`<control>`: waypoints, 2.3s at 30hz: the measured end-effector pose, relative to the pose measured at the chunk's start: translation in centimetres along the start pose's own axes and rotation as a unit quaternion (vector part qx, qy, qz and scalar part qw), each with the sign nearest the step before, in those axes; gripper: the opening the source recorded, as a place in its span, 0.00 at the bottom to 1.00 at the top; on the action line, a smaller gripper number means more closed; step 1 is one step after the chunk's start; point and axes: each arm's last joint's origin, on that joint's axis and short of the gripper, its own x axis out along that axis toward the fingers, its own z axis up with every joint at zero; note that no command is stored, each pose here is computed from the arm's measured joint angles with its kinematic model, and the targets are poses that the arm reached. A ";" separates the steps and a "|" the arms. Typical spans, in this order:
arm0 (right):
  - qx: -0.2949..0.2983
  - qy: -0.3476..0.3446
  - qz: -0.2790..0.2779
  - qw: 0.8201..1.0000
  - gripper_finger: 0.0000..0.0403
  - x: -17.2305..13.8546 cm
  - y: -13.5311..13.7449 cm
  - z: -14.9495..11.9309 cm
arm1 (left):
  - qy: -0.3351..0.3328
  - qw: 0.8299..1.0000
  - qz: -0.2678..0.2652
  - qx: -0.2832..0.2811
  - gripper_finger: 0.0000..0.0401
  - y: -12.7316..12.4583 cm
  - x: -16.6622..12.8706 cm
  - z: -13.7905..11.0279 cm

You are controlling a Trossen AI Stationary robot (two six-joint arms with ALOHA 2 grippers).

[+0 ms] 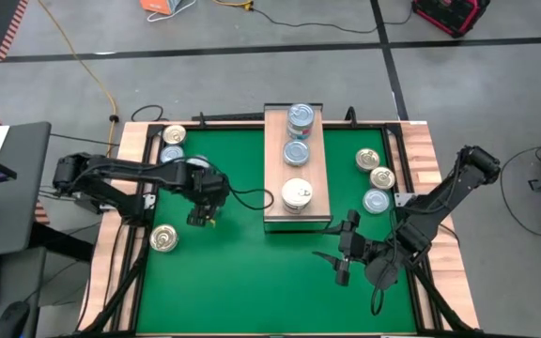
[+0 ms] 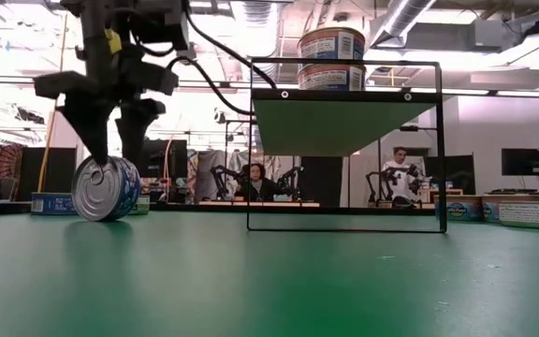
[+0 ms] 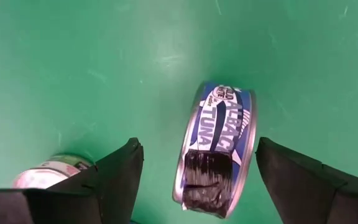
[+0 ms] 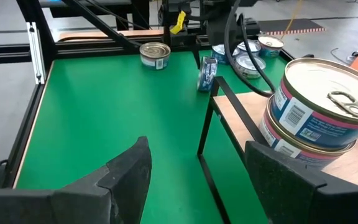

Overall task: Stack canned seafood by type on shelf
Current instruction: Stack the blue tuna can on top of the green tuna can on the shelf

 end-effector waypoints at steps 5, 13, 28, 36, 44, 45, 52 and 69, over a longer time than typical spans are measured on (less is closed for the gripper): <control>-0.002 0.000 -0.003 1.000 0.71 0.1 -0.1 0.1 | 0.000 1.000 -0.003 0.007 0.70 0.2 0.1 -0.1; -0.003 0.000 0.002 1.000 0.71 -0.1 0.1 0.0 | -0.003 1.000 -0.011 0.024 0.44 -0.2 0.1 0.0; -0.002 -0.008 0.014 1.000 0.71 -0.9 0.3 0.0 | -0.026 0.999 -0.045 -0.011 0.02 -0.5 -2.9 1.1; -0.005 -0.008 0.014 1.000 0.71 -0.9 0.4 0.0 | 0.014 0.994 -0.046 -0.103 0.08 -3.2 -1.5 0.5; -0.005 -0.012 0.017 1.000 0.71 -0.9 0.4 0.1 | 0.029 0.997 0.011 -0.076 0.21 -6.6 2.4 -1.7; -0.005 -0.014 0.017 1.000 0.71 -0.9 0.4 0.2 | 0.023 0.997 -0.012 -0.076 0.22 -6.9 2.7 -1.7; -0.002 -0.018 0.021 1.000 0.71 -0.9 0.5 0.3 | -0.048 0.994 -0.080 -0.052 0.21 -9.0 3.4 -1.1; -0.041 -0.089 0.132 0.986 0.71 -3.9 3.3 1.3 | -0.231 0.964 -0.131 -0.028 0.20 -12.4 1.1 2.2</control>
